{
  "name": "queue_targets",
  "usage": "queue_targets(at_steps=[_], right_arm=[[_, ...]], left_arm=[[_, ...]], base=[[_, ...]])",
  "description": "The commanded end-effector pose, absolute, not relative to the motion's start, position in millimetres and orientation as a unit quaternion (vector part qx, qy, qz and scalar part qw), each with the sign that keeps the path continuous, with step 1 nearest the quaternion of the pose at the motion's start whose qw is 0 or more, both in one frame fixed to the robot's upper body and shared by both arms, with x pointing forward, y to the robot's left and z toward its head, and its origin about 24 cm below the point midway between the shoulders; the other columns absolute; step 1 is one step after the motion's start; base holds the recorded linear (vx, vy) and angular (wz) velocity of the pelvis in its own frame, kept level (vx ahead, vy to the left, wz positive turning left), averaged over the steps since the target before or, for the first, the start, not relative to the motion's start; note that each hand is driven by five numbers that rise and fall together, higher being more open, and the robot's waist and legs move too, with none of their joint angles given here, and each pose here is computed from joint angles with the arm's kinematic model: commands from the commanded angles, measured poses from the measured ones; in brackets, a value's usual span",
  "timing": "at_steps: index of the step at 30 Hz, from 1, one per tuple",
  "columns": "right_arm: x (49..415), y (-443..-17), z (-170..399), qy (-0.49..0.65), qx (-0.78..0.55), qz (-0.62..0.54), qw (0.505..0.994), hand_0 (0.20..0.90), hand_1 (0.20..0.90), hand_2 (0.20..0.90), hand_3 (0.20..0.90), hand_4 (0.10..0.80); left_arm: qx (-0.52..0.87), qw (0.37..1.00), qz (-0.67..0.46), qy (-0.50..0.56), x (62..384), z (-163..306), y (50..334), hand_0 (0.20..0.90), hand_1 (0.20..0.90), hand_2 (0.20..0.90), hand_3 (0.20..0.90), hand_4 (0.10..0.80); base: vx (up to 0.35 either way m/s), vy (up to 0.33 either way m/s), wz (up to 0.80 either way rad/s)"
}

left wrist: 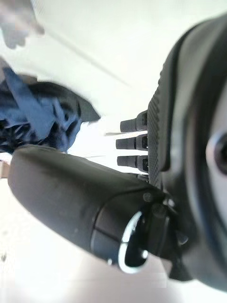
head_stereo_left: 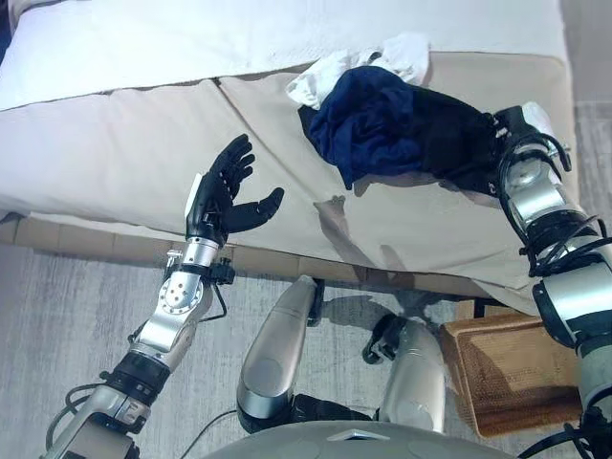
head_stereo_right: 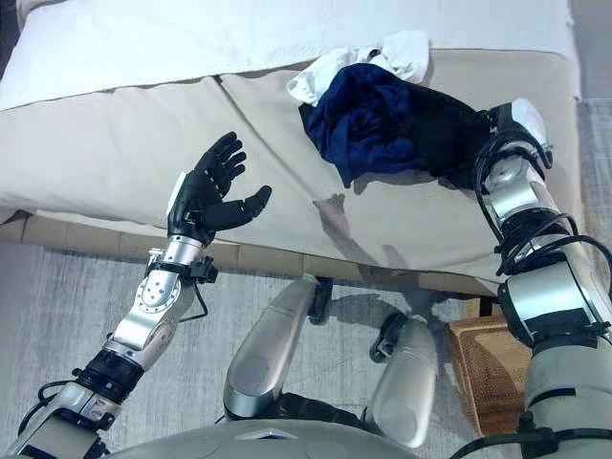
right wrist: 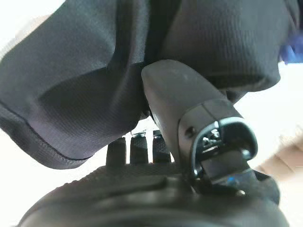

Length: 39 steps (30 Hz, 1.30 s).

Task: Pick up the clothes from the bed and place them into the basket

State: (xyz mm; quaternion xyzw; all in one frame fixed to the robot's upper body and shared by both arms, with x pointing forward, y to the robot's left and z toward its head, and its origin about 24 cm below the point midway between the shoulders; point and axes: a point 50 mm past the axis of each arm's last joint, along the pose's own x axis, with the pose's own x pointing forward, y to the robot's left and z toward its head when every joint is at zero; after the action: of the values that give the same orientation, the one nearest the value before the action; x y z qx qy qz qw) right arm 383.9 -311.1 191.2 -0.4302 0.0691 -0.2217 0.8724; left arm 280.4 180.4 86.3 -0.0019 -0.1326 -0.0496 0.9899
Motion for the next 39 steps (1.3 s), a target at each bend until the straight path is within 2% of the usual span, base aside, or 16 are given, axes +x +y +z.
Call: queue_targets(at_steps=[1,14,18,24,39], right_arm=[[369,-338,243,-0.019,-0.451,-0.307,0.838,0.3,0.3,0.3,0.2,0.1],[349,-359,297,-0.103,-0.44,-0.345,0.823,0.3,0.3,0.3,0.2,0.1],[345,-355,318,-0.151,-0.383,-0.345,0.843,0.3,0.3,0.3,0.2,0.1],[346,-348,328,-0.168,-0.356,-0.308,0.866,0.3,0.3,0.3,0.2,0.1],[347,-340,343,-0.185,-0.374,-0.312,0.854,0.3,0.3,0.3,0.2,0.1]], left_arm=[[-0.017,0.981,-0.038,-0.192,277,107,181,0.9,0.9,0.9,0.9,0.8],[-0.005,0.992,-0.046,-0.115,277,77,178,0.9,0.9,0.9,0.9,0.8],[0.006,0.996,-0.043,-0.079,274,62,180,0.9,0.9,0.9,0.9,0.8],[0.005,0.996,-0.053,-0.071,274,57,177,0.9,0.9,0.9,0.9,0.8],[0.017,0.998,-0.054,-0.041,266,42,186,0.9,0.9,0.9,0.9,0.8]], base=[[0.128,-0.001,-0.1],[0.053,-0.002,-0.04],[-0.022,0.008,0.01],[-0.001,-0.018,-0.07],[0.022,-0.017,0.12]])
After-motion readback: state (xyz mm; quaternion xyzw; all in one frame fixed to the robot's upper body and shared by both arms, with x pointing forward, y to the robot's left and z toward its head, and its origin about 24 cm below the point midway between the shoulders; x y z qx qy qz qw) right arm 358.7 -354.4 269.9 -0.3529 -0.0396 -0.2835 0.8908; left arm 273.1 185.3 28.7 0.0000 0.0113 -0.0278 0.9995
